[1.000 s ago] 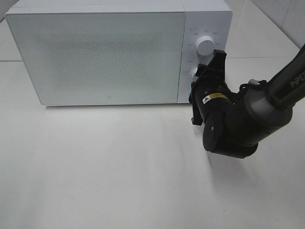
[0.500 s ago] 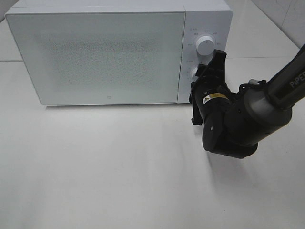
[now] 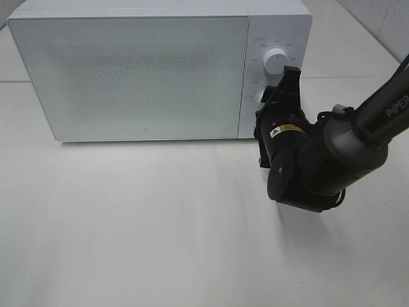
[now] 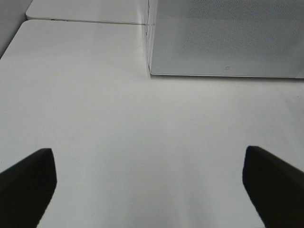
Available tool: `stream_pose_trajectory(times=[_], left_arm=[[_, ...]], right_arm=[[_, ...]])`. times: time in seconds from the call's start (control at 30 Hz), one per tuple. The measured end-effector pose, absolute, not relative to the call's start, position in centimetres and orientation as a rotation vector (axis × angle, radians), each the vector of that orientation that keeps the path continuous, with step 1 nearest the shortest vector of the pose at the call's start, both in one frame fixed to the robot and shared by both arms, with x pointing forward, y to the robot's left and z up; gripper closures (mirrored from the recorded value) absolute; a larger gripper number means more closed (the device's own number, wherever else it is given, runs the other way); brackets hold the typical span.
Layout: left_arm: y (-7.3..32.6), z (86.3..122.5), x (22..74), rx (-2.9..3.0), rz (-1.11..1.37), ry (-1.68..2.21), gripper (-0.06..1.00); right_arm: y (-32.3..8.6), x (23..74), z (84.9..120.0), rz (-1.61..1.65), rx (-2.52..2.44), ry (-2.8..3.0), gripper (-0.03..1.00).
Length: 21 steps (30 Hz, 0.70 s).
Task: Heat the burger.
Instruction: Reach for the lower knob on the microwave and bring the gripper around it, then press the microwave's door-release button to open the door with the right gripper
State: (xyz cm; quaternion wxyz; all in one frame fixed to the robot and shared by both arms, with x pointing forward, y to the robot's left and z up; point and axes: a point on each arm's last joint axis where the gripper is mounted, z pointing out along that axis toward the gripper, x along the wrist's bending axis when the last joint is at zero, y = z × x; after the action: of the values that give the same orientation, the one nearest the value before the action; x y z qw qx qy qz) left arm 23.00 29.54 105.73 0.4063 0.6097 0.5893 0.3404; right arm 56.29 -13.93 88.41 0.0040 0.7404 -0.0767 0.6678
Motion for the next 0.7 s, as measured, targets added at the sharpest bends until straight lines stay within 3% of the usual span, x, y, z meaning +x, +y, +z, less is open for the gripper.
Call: stream_pose_trajectory(times=[0.37,0.7], left_arm=[[29.5,105.7,23.0,1.538,0.859,1.486,-0.04],[29.5,105.7,23.0,1.538,0.859,1.486,-0.04]], right_arm=[[-14.4,55.8,88.4,2.059,2.302,-0.188,0.34],[-15.5,53.3,89.6,2.017,2.277,0.07,0.33]])
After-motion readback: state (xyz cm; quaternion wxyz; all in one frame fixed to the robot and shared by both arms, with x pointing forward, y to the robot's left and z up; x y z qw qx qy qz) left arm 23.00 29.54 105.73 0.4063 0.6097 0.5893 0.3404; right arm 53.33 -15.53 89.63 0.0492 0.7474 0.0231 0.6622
